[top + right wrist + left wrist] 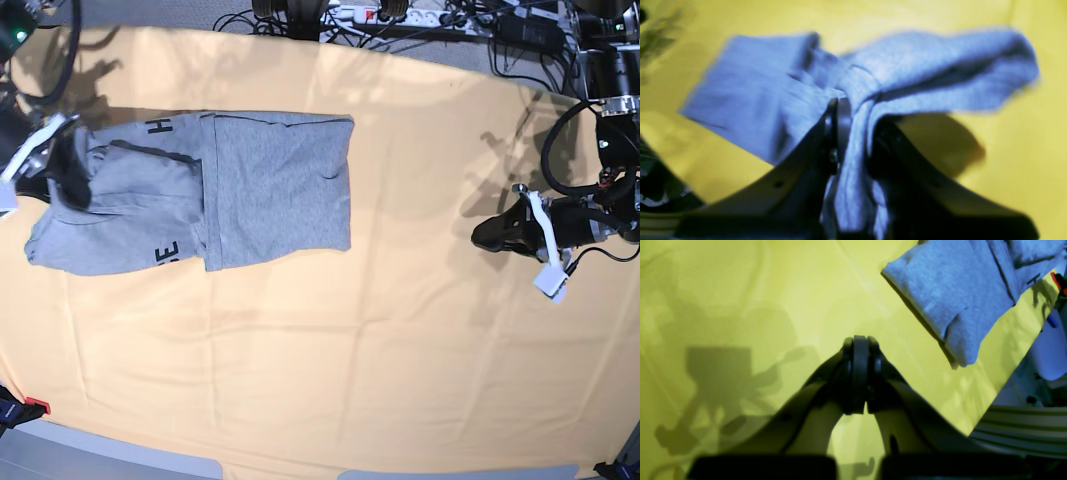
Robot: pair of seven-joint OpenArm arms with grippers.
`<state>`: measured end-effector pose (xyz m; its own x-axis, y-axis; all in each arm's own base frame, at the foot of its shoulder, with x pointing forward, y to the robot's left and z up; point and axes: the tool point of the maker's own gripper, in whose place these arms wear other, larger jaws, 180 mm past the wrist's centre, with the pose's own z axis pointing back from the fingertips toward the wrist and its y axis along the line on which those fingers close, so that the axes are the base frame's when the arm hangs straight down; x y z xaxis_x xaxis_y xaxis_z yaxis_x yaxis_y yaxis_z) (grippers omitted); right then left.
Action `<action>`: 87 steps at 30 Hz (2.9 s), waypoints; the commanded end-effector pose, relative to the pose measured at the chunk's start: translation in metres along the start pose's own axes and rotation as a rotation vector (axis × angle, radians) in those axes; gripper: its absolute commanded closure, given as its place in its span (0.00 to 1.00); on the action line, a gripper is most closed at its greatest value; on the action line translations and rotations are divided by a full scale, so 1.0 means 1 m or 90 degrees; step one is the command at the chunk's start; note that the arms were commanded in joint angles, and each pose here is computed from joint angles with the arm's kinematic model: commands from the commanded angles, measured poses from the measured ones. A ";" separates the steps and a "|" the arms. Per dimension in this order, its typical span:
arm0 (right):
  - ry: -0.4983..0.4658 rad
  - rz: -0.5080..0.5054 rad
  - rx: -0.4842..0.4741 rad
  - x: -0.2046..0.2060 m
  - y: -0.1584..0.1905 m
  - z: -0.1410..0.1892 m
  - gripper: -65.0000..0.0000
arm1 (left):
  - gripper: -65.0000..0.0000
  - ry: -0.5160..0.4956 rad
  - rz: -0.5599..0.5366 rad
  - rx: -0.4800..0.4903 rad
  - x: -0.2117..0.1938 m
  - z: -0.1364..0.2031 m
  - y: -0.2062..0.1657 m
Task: Layout the t-shirt on the table in an organized manner, then fold the t-shirt properly
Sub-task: 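Lift and flip the bundle over with the right gripper, then hold the bundle with both grippers and square its edges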
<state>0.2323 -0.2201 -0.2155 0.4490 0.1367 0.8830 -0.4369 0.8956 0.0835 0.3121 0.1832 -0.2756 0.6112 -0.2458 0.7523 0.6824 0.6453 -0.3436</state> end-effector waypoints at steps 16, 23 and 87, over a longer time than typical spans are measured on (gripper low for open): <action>-0.174 0.003 0.286 0.059 0.148 -0.043 1.00 | 1.00 -0.027 -0.022 0.003 0.017 0.008 0.000; -0.158 0.040 0.350 0.066 0.188 -0.065 1.00 | 1.00 -0.025 -0.022 0.003 0.016 0.008 0.000; 0.149 0.229 0.194 -0.003 0.091 -0.215 1.00 | 1.00 0.184 -0.081 -0.323 -0.097 -0.053 -0.181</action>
<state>0.3501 -0.0502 -0.3253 0.4123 0.5516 0.7250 -0.7860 0.6178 -0.0231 0.1447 0.0550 -0.3260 0.5614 -0.5549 0.6139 0.8070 0.2028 -0.5547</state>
